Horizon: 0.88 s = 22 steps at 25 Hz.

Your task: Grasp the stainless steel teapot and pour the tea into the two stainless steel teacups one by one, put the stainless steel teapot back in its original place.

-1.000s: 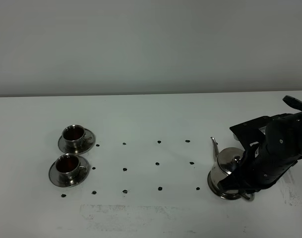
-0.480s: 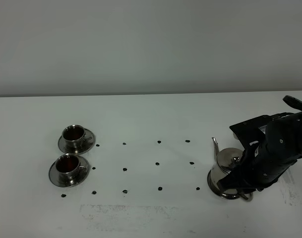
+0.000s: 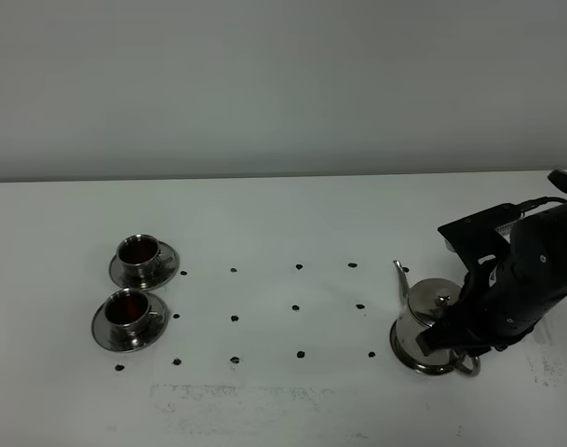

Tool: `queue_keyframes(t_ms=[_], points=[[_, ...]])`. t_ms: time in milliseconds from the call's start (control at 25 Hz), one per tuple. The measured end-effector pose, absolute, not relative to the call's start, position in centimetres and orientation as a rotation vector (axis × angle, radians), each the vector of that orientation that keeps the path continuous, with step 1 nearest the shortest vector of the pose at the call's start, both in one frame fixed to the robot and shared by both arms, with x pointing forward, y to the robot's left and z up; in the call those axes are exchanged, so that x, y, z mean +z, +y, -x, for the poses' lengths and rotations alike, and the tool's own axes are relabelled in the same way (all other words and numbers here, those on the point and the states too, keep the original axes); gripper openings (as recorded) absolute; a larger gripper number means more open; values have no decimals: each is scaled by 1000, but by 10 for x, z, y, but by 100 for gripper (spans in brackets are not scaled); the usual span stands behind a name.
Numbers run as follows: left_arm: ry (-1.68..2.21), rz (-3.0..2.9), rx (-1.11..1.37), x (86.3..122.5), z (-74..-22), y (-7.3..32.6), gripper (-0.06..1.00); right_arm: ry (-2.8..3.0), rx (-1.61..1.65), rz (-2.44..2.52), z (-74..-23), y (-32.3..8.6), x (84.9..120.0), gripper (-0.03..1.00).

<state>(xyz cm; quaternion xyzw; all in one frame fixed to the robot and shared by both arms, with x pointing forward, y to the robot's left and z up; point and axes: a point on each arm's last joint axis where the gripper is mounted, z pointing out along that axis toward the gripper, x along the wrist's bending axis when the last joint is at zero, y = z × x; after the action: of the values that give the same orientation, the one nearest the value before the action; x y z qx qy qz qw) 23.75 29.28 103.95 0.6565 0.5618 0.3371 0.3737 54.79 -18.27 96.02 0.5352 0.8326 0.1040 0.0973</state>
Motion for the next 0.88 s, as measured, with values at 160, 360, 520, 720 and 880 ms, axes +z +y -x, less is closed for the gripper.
queue_keyframes(t_ms=[160, 360, 520, 720, 880], points=[[1439, -1681, 863, 1040, -238, 293, 30, 2442, 340, -1567, -539, -187, 984, 31], [1439, -1681, 863, 1040, -238, 293, 30, 2398, 405, -1546, -520, -194, 1024, 31], [1439, -1681, 863, 1040, -238, 293, 30, 2363, 451, -1532, -495, -204, 1060, 30], [1439, -1681, 863, 1040, -238, 293, 30, 2306, 530, -1510, -453, -221, 1104, 27], [1439, -1681, 863, 1040, -238, 293, 30, 2233, 645, -1471, -428, -230, 1129, 24]])
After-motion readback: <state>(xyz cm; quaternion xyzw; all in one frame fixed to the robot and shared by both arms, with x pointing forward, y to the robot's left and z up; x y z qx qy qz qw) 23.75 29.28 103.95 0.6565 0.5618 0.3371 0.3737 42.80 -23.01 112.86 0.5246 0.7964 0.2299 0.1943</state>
